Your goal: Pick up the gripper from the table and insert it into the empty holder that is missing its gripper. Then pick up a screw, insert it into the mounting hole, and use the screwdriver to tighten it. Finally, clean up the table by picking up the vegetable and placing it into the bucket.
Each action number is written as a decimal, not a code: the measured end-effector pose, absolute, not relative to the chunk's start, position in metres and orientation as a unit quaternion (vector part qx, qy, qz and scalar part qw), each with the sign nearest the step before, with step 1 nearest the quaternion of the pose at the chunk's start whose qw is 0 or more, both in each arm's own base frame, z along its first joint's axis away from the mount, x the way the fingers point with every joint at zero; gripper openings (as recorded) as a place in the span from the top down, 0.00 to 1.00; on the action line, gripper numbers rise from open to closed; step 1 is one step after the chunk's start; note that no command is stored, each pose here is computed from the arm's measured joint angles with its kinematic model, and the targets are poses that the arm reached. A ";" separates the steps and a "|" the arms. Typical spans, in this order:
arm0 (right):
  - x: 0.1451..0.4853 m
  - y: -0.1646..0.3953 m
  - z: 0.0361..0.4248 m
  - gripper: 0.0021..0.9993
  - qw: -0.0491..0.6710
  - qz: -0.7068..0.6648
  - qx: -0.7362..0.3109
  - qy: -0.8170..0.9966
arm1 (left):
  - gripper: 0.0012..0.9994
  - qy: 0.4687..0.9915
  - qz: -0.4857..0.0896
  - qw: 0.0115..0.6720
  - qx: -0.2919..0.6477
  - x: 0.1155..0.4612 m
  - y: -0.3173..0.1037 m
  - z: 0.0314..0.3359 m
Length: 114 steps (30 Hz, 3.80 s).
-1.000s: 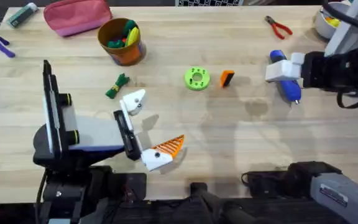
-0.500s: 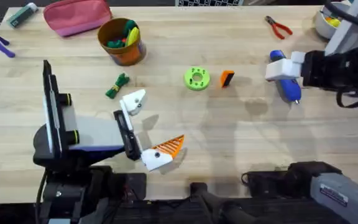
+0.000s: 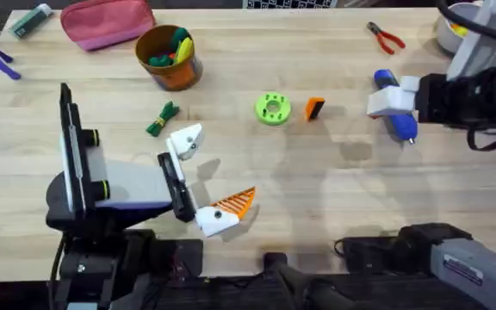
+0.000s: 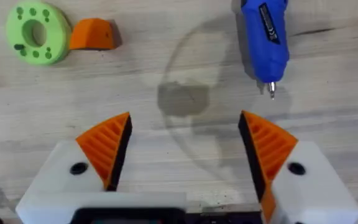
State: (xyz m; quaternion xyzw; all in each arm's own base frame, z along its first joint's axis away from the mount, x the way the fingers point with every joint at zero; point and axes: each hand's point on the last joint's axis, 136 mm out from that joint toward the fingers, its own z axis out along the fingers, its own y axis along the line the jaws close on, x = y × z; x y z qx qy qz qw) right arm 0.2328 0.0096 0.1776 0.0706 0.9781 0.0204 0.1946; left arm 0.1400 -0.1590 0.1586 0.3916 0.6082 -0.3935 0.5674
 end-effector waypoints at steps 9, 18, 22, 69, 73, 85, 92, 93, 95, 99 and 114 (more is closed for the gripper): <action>0.233 0.034 0.205 0.01 0.215 0.021 0.038 0.976 | 0.01 0.608 -0.395 0.567 0.392 0.139 -0.159 0.159; 0.242 0.062 0.211 0.01 0.149 0.020 0.039 0.988 | 0.01 0.607 -0.396 0.566 0.393 0.139 -0.159 0.159; 0.264 0.088 0.202 0.01 0.140 0.026 0.036 0.989 | 0.01 0.607 -0.396 0.566 0.393 0.139 -0.159 0.159; 0.337 0.121 0.091 0.20 0.013 0.000 -0.015 1.000 | 0.01 0.606 -0.395 0.566 0.394 0.139 -0.160 0.159; 0.334 0.123 0.088 0.27 0.005 -0.002 -0.017 1.000 | 0.01 0.606 -0.395 0.566 0.394 0.139 -0.159 0.159; 0.335 0.127 0.088 0.39 0.008 -0.001 -0.017 1.000 | 0.01 0.606 -0.395 0.566 0.394 0.139 -0.160 0.159; 0.335 0.127 0.088 0.43 0.009 -0.001 -0.017 1.000 | 0.01 0.606 -0.395 0.566 0.394 0.139 -0.160 0.159; 0.335 0.127 0.088 0.43 0.009 -0.001 -0.017 1.000 | 0.01 0.606 -0.395 0.566 0.394 0.139 -0.160 0.159; 0.335 0.127 0.088 0.44 0.009 -0.001 -0.017 1.000 | 0.01 0.606 -0.396 0.566 0.394 0.139 -0.160 0.159; 0.334 0.127 0.088 0.45 0.007 -0.002 -0.015 1.000 | 0.01 0.606 -0.395 0.566 0.394 0.139 -0.160 0.159; 0.332 0.128 0.088 0.50 0.004 -0.003 -0.015 1.000 | 0.01 0.606 -0.395 0.566 0.394 0.139 -0.160 0.159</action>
